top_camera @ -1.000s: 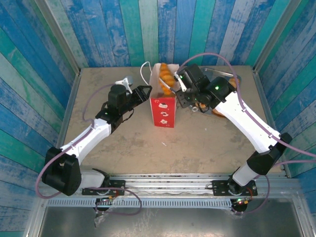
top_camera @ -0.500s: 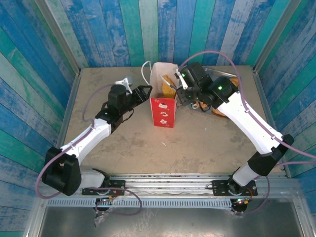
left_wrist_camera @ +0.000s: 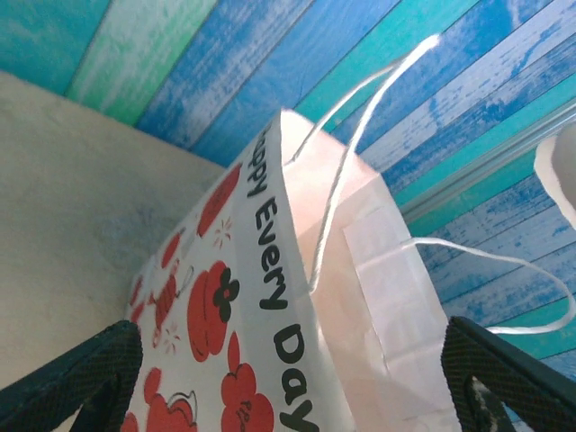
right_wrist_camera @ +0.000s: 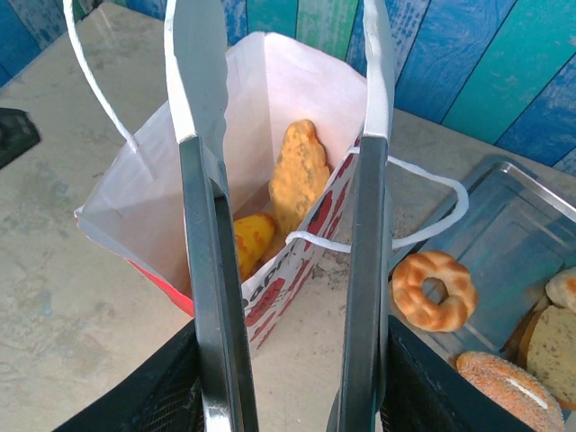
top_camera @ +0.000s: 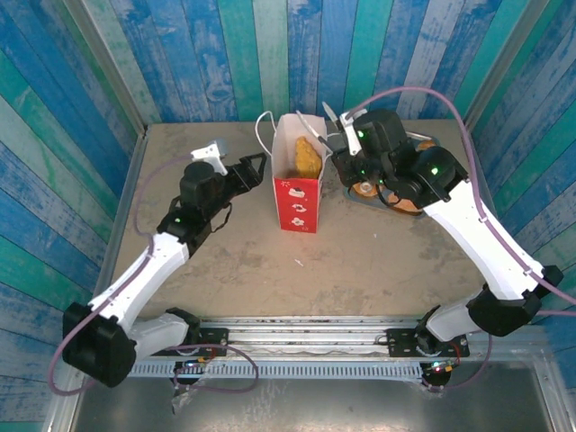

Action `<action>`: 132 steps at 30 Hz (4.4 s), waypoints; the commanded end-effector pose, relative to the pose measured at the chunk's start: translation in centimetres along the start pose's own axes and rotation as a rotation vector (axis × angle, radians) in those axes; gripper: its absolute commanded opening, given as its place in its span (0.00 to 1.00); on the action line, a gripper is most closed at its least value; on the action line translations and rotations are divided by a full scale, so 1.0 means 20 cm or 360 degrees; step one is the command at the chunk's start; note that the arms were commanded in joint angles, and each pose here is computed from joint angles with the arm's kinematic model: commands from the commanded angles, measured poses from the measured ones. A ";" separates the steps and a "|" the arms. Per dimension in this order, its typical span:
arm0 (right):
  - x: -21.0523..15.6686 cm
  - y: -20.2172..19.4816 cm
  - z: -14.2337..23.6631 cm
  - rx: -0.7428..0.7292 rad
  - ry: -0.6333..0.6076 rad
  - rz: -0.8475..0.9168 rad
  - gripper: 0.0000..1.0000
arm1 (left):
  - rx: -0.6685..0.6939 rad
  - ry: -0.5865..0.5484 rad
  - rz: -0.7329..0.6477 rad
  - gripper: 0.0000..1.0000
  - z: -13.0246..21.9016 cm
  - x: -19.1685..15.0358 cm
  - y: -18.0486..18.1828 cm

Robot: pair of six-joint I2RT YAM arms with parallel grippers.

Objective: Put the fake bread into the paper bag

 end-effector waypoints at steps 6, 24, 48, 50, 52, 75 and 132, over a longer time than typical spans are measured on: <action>0.08 -0.22 0.15 -0.0055 -0.0150 -0.0218 0.48 | 0.0273 -0.0159 -0.0193 0.98 0.23 0.02 0.10; -0.48 -0.87 -0.22 -0.0438 0.0585 -0.0587 0.50 | 0.0505 -0.0272 -0.0267 0.94 0.41 -0.03 0.23; -0.58 -1.05 -0.77 -0.0554 0.1017 -0.0532 0.50 | 0.0502 -0.0245 -0.0289 0.94 0.40 -0.04 0.23; -0.58 -1.06 -0.78 -0.0549 0.1019 -0.0529 0.50 | 0.0502 -0.0239 -0.0291 0.94 0.39 -0.04 0.23; -0.58 -1.06 -0.78 -0.0550 0.1026 -0.0531 0.50 | 0.0498 -0.0238 -0.0292 0.94 0.39 -0.03 0.23; -0.66 -1.08 -0.88 -0.0529 0.1170 -0.0516 0.46 | 0.0496 -0.0223 -0.0289 0.94 0.38 -0.04 0.23; 0.22 -0.52 0.20 -0.0120 -0.0192 -0.0333 0.33 | -0.0258 0.0107 0.0134 0.80 -0.19 -0.02 -0.09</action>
Point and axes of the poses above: each hand's point on the last joint's axis, 136 mm out from that joint toward the fingers, its own z axis back along the fingers, its own y axis along the line the jaws close on, x = y × z, the point moved 5 cm from there along z, back along the fingers, and after that the axes turned 12 degrees about -z, right-handed, at the moved point
